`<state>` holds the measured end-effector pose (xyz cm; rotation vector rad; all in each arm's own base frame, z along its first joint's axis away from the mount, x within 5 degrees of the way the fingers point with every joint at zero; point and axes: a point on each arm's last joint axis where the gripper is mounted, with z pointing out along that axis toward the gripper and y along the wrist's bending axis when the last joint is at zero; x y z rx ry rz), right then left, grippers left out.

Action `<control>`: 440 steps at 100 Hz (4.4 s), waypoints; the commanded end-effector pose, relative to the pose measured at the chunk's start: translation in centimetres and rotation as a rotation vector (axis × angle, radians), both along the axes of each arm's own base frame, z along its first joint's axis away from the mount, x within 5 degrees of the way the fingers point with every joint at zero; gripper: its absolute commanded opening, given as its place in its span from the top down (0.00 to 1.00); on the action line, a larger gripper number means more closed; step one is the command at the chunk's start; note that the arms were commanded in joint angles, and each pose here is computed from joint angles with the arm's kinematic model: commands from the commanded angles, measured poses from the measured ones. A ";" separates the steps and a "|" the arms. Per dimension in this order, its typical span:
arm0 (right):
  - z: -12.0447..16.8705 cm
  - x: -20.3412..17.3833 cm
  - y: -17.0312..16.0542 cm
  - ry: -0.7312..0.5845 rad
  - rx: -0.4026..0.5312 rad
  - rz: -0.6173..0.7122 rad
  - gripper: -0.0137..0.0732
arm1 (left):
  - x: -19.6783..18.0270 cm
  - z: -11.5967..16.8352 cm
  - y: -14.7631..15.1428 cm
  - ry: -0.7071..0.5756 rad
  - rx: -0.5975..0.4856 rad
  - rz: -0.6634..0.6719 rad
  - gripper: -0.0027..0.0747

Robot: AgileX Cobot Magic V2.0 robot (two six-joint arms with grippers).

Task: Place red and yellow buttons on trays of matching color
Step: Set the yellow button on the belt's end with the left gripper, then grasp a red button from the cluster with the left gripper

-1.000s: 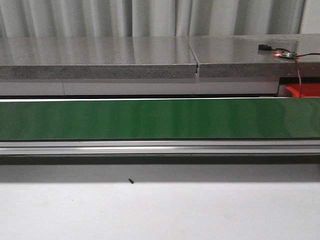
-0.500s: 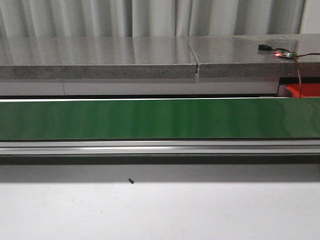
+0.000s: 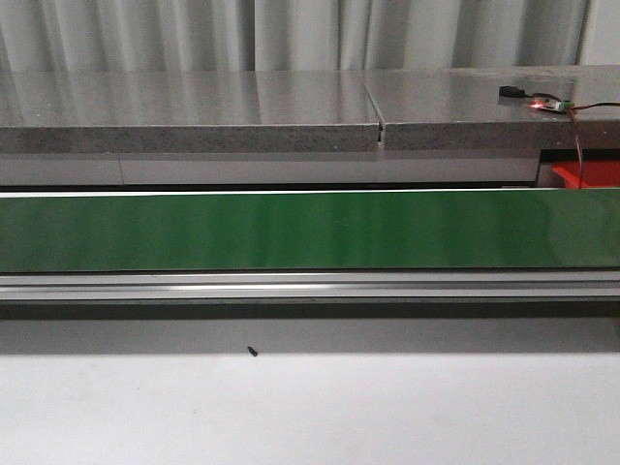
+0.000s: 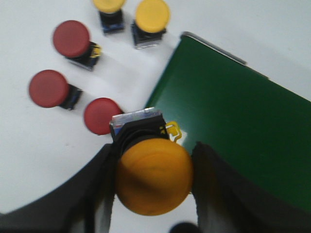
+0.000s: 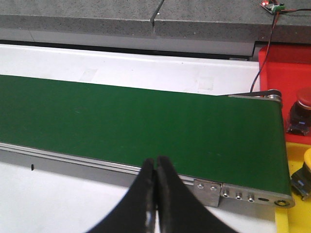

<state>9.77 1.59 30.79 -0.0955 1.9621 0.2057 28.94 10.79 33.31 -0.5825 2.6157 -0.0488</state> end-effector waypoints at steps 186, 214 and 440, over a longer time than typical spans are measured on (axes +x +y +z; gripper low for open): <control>1.3 0.1 -0.1 -0.076 0.020 -0.021 0.92 | -0.9 -1.8 6.4 0.045 -0.060 0.198 0.34; 1.3 0.1 -0.1 -0.076 0.020 -0.021 0.92 | 0.0 -5.9 9.2 0.119 -0.107 0.265 0.34; 1.3 0.1 -0.1 -0.076 0.020 -0.021 0.92 | 3.8 0.7 2.3 -0.068 -0.042 0.020 0.70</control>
